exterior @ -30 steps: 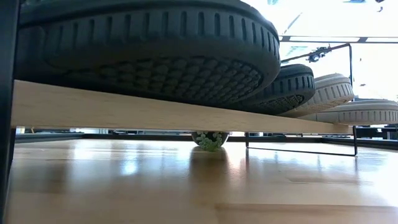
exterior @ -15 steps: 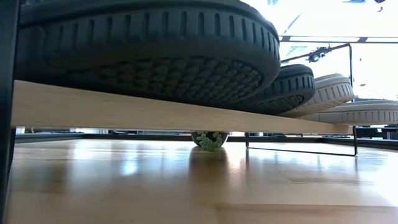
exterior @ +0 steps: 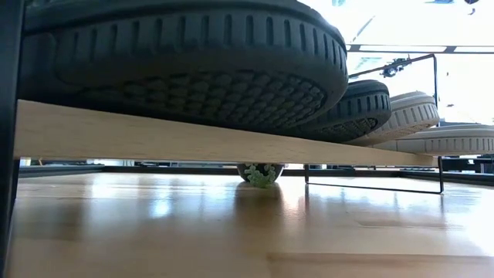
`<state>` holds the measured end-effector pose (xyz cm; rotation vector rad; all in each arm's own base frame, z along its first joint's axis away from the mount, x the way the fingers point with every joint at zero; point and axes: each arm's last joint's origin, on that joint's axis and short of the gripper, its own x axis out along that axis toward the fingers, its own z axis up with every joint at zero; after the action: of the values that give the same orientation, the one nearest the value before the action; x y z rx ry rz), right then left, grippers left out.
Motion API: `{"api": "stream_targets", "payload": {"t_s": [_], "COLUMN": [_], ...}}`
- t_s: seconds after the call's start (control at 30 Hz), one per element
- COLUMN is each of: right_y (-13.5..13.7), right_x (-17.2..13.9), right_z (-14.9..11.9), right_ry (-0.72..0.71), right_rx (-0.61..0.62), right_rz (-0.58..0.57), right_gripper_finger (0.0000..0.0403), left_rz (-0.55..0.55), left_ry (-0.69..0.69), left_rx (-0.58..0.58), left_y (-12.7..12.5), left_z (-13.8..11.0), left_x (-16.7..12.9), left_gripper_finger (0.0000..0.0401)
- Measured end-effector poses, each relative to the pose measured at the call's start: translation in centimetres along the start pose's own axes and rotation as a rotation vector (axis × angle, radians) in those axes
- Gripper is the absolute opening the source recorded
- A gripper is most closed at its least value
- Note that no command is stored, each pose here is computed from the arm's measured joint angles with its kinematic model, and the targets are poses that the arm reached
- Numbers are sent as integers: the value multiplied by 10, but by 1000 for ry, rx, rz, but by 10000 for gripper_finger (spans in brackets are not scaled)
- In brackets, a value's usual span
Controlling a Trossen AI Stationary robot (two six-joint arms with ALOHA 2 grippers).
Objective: Pick and place slides into the shelf
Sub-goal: Put the gray slipper on the shelf
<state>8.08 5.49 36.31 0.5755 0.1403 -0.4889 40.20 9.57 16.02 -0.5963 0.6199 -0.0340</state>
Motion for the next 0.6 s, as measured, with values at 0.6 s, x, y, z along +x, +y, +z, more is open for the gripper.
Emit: {"api": "stream_targets", "payload": {"t_s": [0.6], "right_y": [-1], "right_x": [0], "right_z": [0], "right_ry": [-9], "right_rx": [-13], "right_rz": [-8], "right_gripper_finger": [156], "left_rz": [61], "left_ry": [12], "left_rx": [35], "left_y": [-9], "left_z": [5], "left_x": [-16], "left_gripper_finger": [0]}}
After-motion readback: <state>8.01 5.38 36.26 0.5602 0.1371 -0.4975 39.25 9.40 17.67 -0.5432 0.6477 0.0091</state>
